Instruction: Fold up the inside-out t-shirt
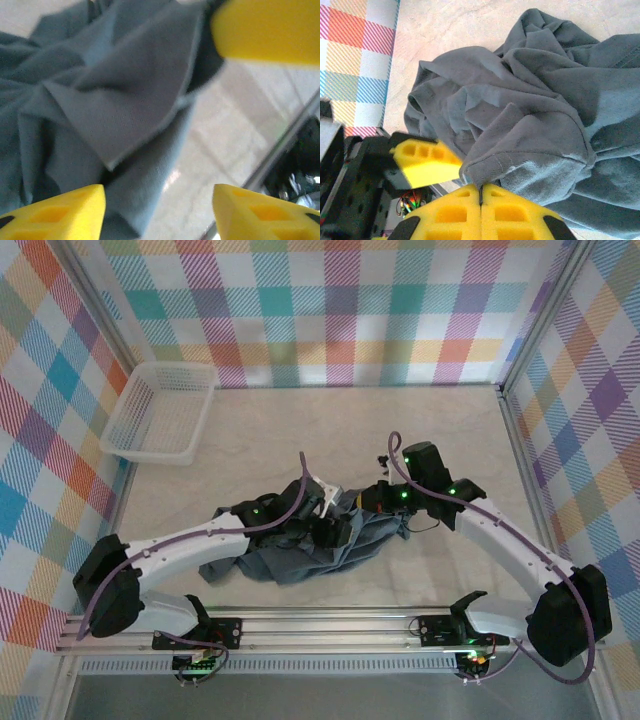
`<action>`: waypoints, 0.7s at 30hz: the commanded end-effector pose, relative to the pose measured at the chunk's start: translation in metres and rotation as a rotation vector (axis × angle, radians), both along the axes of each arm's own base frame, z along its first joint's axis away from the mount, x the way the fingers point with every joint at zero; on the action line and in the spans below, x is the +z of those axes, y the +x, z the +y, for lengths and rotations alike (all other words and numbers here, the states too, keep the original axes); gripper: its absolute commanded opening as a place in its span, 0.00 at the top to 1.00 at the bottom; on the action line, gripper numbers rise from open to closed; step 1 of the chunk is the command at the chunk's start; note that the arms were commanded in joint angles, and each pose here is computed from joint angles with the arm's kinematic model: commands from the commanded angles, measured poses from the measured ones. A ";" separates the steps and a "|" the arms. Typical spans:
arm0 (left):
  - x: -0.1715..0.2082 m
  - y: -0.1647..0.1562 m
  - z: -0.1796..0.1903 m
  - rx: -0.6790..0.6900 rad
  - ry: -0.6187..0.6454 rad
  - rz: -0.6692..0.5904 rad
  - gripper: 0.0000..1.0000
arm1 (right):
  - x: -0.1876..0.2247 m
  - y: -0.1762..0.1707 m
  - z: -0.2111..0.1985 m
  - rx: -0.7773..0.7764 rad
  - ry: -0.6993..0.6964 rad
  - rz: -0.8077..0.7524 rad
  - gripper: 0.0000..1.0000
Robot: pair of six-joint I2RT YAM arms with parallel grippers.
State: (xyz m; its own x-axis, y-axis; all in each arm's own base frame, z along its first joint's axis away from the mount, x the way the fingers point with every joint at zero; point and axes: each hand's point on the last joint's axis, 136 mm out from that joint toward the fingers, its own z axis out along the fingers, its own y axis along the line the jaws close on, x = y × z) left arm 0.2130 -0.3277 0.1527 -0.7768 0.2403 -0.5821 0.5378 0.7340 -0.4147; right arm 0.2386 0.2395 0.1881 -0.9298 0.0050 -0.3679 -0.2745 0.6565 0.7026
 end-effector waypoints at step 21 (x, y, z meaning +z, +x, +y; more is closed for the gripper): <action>0.014 0.052 -0.009 0.163 -0.191 -0.054 0.51 | 0.018 -0.005 0.009 0.043 0.071 -0.008 1.00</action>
State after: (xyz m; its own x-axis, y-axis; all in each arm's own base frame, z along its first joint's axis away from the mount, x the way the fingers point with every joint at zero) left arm 0.2701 -0.3205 0.1376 -0.7986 -0.0194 -0.6015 0.3371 0.8135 -0.4739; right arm 0.2338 0.2434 0.1918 -0.9349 -0.0090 -0.3548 -0.2809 0.6297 0.7242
